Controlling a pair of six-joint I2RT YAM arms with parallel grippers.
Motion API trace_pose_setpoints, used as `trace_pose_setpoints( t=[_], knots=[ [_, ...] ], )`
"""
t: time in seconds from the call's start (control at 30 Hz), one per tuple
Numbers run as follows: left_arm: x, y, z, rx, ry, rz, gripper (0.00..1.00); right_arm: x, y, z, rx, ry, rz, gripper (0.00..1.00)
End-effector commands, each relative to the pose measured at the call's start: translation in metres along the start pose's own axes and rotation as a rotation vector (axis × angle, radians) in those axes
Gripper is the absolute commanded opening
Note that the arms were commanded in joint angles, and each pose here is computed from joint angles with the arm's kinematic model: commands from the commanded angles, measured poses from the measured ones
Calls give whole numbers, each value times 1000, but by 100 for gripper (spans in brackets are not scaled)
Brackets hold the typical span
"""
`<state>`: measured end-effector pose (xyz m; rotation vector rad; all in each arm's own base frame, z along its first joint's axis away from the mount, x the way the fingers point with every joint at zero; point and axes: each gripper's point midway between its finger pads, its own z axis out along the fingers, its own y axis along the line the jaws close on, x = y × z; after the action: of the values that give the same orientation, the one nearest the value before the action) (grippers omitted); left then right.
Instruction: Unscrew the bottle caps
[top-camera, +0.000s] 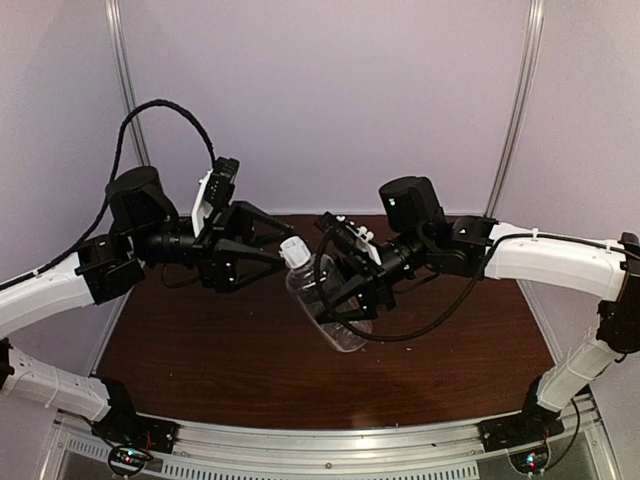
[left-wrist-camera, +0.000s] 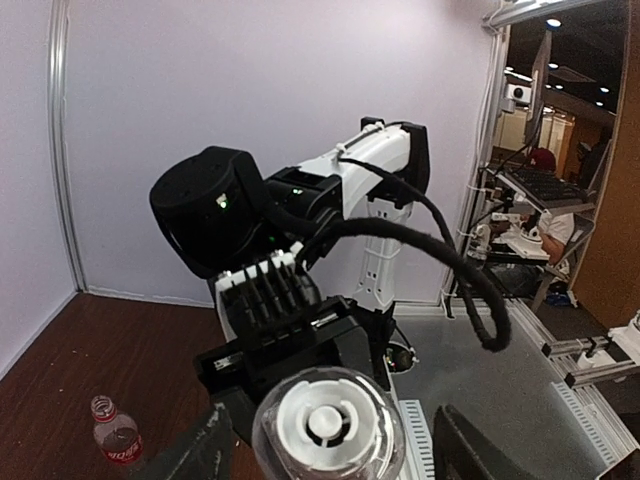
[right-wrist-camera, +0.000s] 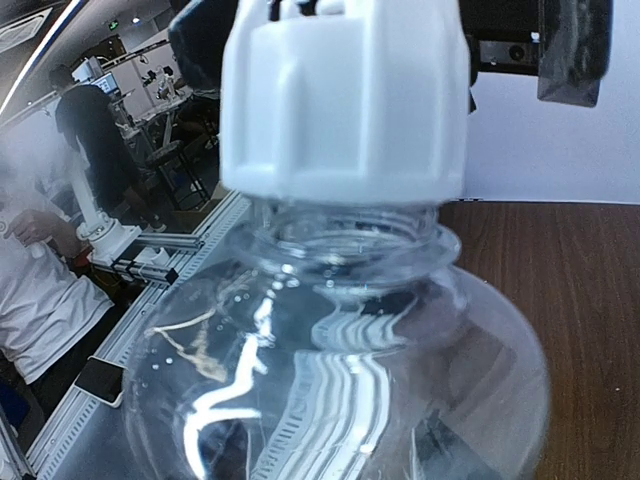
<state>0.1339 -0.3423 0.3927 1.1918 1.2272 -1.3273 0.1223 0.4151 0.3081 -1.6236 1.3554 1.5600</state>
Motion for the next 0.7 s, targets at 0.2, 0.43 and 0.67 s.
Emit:
trace_pose_setpoints(
  t=[0.2,0.43,0.67],
  knots=[
    [-12,-14,16,205,-49,18,54,-8,10,4,-77,-21,-20,41],
    [-9,-10,19,199,-60,-23,29,-8,1,3,-22,-19,-12,40],
    [-1,11,13,25,-37,-83,18,-14,-19,-5,123,-27,-6,40]
  ],
)
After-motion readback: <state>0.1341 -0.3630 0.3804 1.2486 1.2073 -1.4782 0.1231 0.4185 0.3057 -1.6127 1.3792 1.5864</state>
